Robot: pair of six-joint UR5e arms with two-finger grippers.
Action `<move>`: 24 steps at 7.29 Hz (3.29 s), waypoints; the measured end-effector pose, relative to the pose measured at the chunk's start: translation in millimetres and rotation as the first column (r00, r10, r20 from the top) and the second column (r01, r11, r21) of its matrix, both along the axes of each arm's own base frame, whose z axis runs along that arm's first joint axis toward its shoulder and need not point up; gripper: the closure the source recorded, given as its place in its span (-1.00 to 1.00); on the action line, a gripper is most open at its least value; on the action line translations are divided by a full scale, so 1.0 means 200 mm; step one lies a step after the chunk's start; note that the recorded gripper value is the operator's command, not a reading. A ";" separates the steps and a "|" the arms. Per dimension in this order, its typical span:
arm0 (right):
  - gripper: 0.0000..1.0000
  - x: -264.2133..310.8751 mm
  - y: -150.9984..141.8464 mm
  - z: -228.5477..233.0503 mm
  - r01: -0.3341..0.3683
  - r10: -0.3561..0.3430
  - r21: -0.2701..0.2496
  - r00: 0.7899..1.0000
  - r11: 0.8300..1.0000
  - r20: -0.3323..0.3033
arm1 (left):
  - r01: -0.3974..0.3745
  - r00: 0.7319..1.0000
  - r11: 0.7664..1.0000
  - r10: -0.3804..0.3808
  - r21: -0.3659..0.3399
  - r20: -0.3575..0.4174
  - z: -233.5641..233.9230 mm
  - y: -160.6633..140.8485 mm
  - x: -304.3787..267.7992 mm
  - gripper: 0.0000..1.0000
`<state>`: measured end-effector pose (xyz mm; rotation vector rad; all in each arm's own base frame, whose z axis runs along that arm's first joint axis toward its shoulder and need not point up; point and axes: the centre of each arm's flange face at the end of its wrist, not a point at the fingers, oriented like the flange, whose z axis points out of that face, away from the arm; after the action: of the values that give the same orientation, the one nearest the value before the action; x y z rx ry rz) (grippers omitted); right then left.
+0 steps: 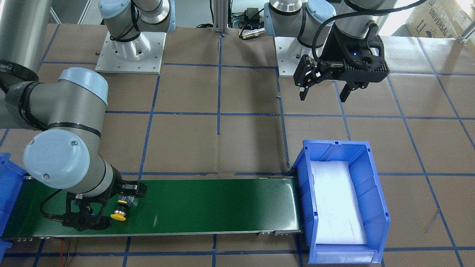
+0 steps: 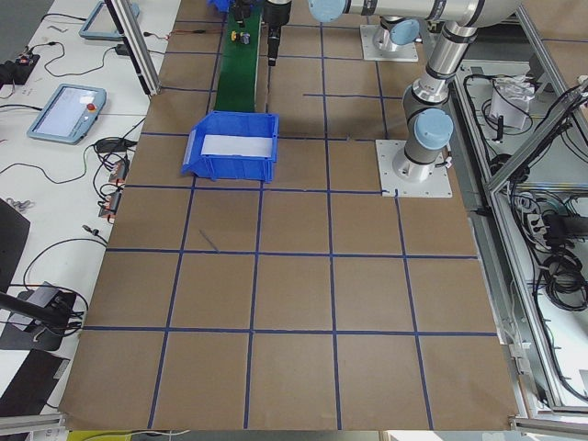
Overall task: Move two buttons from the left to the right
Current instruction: 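Grasp the yellow button with the right gripper and lift it, then place the yellow button in the blue bin beside the red one and release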
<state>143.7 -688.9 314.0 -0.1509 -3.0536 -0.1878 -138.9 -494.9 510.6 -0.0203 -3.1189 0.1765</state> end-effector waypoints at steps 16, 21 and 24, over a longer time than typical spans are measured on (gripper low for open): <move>0.84 -0.68 -0.07 0.36 0.061 -0.065 -0.085 0.997 0.995 -0.046 | 0.000 1.000 1.000 0.000 0.002 -0.002 0.00 -0.01 0.00 -1.00; 0.84 -1.48 -0.06 0.51 0.005 -0.009 -0.097 0.999 0.995 -0.042 | 0.001 1.000 1.000 -0.001 0.001 0.001 0.00 0.00 0.00 -1.00; 0.84 -1.86 -0.01 0.37 0.018 -0.019 -0.057 1.000 0.998 -0.022 | 0.001 1.000 1.000 -0.001 0.001 0.003 0.00 0.00 0.00 -1.00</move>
<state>-227.8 -691.4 387.5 -0.1839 -3.0374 -0.0992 -138.3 -495.3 510.1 -0.0215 -3.1221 0.1754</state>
